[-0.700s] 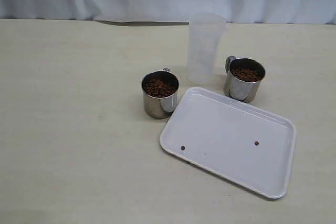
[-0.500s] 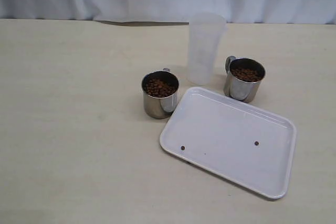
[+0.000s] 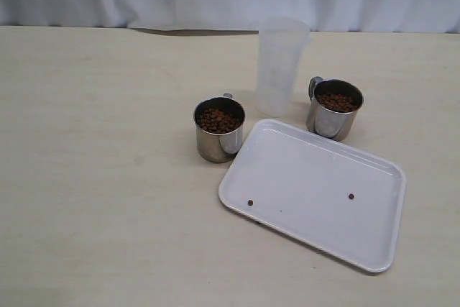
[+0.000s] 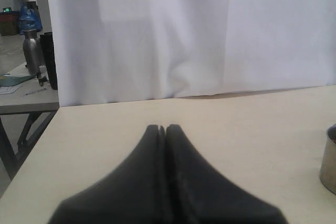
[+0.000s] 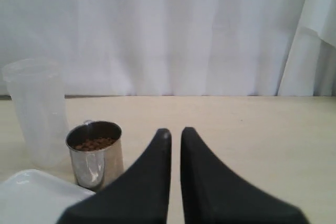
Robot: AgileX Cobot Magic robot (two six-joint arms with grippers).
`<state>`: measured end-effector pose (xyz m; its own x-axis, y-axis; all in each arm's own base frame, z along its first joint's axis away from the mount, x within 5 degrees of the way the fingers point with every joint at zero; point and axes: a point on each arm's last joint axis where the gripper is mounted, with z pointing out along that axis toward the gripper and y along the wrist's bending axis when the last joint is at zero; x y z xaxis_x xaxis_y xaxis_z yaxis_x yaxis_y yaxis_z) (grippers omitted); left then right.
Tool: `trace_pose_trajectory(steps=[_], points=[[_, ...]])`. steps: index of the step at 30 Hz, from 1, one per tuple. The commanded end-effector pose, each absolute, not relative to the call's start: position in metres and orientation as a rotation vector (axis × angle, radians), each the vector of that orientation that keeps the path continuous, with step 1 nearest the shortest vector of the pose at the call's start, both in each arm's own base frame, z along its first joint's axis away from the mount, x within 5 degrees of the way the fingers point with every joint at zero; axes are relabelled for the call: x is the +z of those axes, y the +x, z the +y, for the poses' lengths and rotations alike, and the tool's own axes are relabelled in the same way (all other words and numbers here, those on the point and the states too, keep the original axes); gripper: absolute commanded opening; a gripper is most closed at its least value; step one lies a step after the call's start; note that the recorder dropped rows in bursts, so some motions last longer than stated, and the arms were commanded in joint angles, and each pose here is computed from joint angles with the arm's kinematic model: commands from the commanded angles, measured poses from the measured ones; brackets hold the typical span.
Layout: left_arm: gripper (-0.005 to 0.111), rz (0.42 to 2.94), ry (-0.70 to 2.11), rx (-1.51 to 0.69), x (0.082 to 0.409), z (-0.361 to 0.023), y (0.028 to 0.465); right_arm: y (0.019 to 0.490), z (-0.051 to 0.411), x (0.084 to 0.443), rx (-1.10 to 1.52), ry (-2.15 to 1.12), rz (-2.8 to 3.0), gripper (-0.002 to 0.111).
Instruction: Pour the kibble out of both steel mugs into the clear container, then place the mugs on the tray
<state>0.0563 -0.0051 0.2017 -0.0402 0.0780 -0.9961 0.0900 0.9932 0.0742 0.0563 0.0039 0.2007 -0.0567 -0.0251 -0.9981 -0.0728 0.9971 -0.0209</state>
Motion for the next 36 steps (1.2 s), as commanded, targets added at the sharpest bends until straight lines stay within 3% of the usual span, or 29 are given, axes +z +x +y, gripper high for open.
trace_pose_trajectory(steps=[1, 5, 15, 20, 23, 29, 32, 36], points=[[0.0, 1.608, 0.119, -0.02, 0.201, -0.005, 0.056, 0.056, 0.005, 0.209, 0.232, 0.095, 1.537, 0.005], [0.0, 1.608, 0.119, -0.02, 0.201, -0.005, 0.056, 0.054, 0.0, 0.227, 0.249, 0.154, 1.33, 0.005], [0.0, 1.608, 0.119, -0.02, 0.201, -0.005, 0.056, 0.073, 0.003, 0.223, 0.236, 0.138, 1.43, 0.005], [0.0, 1.608, 0.119, -0.02, 0.201, -0.005, 0.056, 0.098, 0.024, 0.217, 0.312, -0.099, 1.519, 0.005], [0.0, 1.608, 0.119, -0.02, 0.201, -0.005, 0.056, 0.112, 0.041, 0.208, 0.392, -0.3, 1.55, 0.005], [0.0, 1.608, 0.119, -0.02, 0.201, -0.005, 0.056, 0.152, 0.038, 0.178, 0.449, -0.136, 1.715, 0.005], [0.0, 1.608, 0.119, -0.02, 0.201, -0.005, 0.056, 0.177, 0.049, 0.163, 0.494, -0.263, 1.822, 0.005], [0.0, 1.608, 0.119, -0.02, 0.201, -0.005, 0.056, 0.209, 0.064, 0.144, 0.574, -0.492, 1.896, 0.019]])
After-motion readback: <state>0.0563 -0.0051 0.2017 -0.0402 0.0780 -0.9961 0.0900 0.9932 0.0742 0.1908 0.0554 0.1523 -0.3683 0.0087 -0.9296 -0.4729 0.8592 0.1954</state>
